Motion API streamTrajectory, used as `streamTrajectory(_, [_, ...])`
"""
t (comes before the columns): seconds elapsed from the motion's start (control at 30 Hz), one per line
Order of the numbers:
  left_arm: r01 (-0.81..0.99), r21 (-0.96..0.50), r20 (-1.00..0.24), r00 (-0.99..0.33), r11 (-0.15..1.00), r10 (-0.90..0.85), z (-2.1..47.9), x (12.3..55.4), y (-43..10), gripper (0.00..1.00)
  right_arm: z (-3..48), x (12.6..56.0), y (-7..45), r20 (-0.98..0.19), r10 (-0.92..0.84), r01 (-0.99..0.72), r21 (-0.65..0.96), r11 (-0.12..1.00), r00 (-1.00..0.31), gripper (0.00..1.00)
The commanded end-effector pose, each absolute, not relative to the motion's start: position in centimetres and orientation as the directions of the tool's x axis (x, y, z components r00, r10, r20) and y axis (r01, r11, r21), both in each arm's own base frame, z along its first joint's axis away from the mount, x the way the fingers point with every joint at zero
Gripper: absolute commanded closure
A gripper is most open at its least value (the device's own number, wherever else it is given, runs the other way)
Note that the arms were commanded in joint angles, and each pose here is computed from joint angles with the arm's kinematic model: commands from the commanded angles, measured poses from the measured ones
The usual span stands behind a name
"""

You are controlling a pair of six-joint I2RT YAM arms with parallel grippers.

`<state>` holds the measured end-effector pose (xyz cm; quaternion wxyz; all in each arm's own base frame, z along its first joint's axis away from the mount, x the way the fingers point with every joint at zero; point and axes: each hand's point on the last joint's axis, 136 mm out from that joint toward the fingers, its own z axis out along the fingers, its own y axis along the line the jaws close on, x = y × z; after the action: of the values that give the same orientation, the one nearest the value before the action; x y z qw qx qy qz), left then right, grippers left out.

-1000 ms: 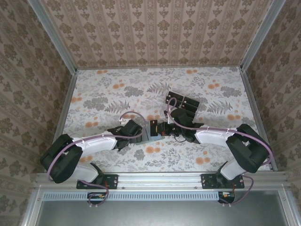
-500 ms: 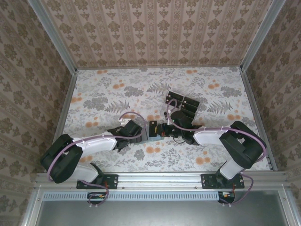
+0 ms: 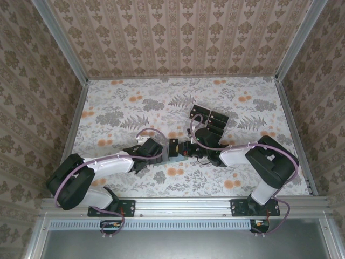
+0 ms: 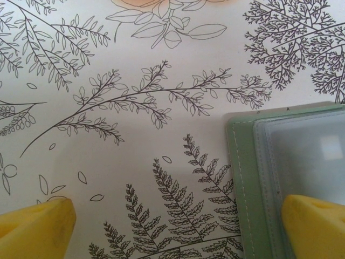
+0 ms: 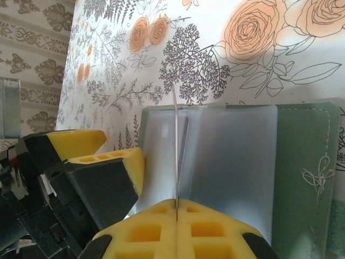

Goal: Put the credit cards into the card holder
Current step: Insert the credit card into the card slot.

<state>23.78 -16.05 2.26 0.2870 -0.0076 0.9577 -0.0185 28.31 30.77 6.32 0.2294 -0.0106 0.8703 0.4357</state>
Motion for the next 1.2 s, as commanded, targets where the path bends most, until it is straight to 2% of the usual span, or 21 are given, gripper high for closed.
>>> streamTrajectory(0.0, [-0.020, 0.026, -0.512, -0.859, 0.999, -0.004, 1.0, 22.5, -14.3, 0.00, 6.0, 28.2, 30.9, -0.392, 0.187, -0.211, 0.771, 0.601, -0.901, 1.00])
streamTrajectory(1.17, [-0.026, 0.026, -0.513, -0.858, 0.999, -0.009, 0.9, 22.3, -14.1, 0.00, 3.4, 26.2, 30.7, -0.291, 0.185, -0.142, 0.816, 0.561, -0.939, 1.00])
